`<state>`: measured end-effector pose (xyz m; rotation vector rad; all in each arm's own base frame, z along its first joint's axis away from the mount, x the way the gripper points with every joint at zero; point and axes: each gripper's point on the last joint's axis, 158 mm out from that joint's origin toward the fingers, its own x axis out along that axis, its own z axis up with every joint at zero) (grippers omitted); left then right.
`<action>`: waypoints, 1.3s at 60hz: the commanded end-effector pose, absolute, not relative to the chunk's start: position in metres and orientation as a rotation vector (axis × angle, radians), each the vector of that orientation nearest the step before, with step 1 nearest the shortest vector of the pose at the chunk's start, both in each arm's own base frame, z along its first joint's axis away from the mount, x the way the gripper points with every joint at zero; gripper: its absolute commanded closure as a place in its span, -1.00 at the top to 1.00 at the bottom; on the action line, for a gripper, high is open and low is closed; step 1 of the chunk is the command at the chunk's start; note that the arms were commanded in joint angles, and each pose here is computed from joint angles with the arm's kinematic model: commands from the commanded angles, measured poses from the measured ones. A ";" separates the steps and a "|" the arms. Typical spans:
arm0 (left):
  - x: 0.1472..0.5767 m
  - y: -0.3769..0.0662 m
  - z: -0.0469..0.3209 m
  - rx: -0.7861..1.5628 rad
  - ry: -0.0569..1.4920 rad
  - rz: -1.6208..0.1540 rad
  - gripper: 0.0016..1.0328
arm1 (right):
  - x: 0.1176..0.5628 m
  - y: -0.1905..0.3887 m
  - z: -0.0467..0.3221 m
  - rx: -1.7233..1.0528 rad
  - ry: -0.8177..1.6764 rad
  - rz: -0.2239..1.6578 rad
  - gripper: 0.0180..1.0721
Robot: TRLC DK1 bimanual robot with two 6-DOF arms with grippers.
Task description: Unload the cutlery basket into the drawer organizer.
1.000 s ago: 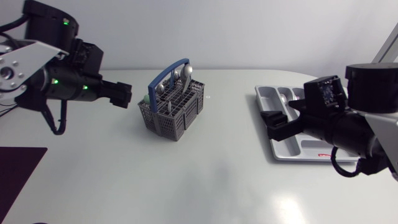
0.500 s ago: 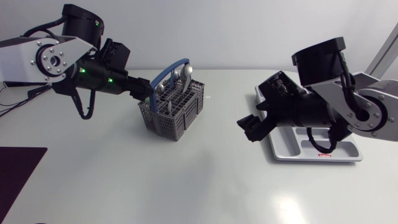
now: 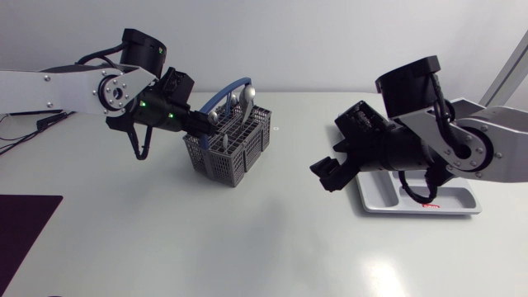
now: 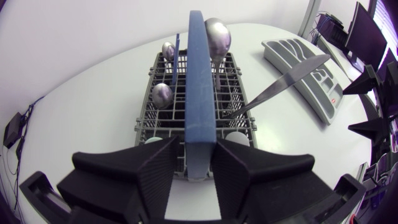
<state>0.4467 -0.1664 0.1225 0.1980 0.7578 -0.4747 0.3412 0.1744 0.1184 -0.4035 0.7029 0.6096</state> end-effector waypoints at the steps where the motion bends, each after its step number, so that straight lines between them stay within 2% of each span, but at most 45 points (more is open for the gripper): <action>1: 0.446 -0.172 0.121 0.237 0.754 -0.496 -0.65 | 0.348 0.182 0.125 -0.417 0.675 0.627 0.78; 17: 0.417 -0.165 0.117 0.299 0.787 -0.519 -0.69 | 0.350 0.185 0.129 -0.418 0.674 0.629 0.78; 32: 0.346 -0.142 0.128 0.280 0.843 -0.657 -0.68 | 0.343 0.186 0.131 -0.423 0.680 0.636 0.78; 41: 0.314 -0.134 0.117 0.308 0.854 -0.695 -0.64 | 0.337 0.191 0.130 -0.425 0.675 0.651 0.78; 43: 0.312 -0.134 0.117 0.313 0.845 -0.697 -0.53 | 0.338 0.193 0.128 -0.426 0.680 0.654 0.78; 45: 0.311 -0.133 0.122 0.310 0.827 -0.692 -0.15 | 0.340 0.196 0.126 -0.426 0.686 0.656 0.78; 47: 0.311 -0.132 0.127 0.307 0.813 -0.685 0.03 | 0.341 0.197 0.124 -0.426 0.689 0.657 0.78; 49: 0.309 -0.132 0.139 0.307 0.775 -0.684 0.39 | 0.342 0.199 0.124 -0.424 0.691 0.659 0.78; 50: 0.307 -0.133 0.143 0.306 0.765 -0.687 0.50 | 0.343 0.199 0.124 -0.424 0.691 0.659 0.78; 52: 0.305 -0.132 0.154 0.304 0.731 -0.686 0.69 | 0.343 0.201 0.124 -0.426 0.692 0.662 0.78; 53: 0.305 -0.130 0.160 0.305 0.713 -0.680 0.70 | 0.344 0.201 0.124 -0.426 0.692 0.662 0.78; 60: 0.290 -0.111 0.201 0.243 0.660 -0.687 0.70 | 0.350 0.204 0.125 -0.428 0.691 0.663 0.78; 67: 0.285 -0.078 0.195 0.279 0.687 -0.636 0.67 | 0.362 0.208 0.122 -0.425 0.703 0.661 0.78; 71: 0.284 -0.056 0.166 0.287 0.755 -0.609 0.40 | 0.372 0.211 0.119 -0.422 0.714 0.657 0.77; 75: 0.278 -0.048 0.133 0.292 0.828 -0.633 0.09 | 0.382 0.215 0.112 -0.416 0.729 0.653 0.68; 77: 0.277 -0.044 0.121 0.291 0.851 -0.639 -0.08 | 0.388 0.217 0.108 -0.405 0.739 0.649 0.58; 78: 0.278 -0.041 0.115 0.286 0.862 -0.636 -0.23 | 0.391 0.219 0.106 -0.398 0.742 0.651 0.50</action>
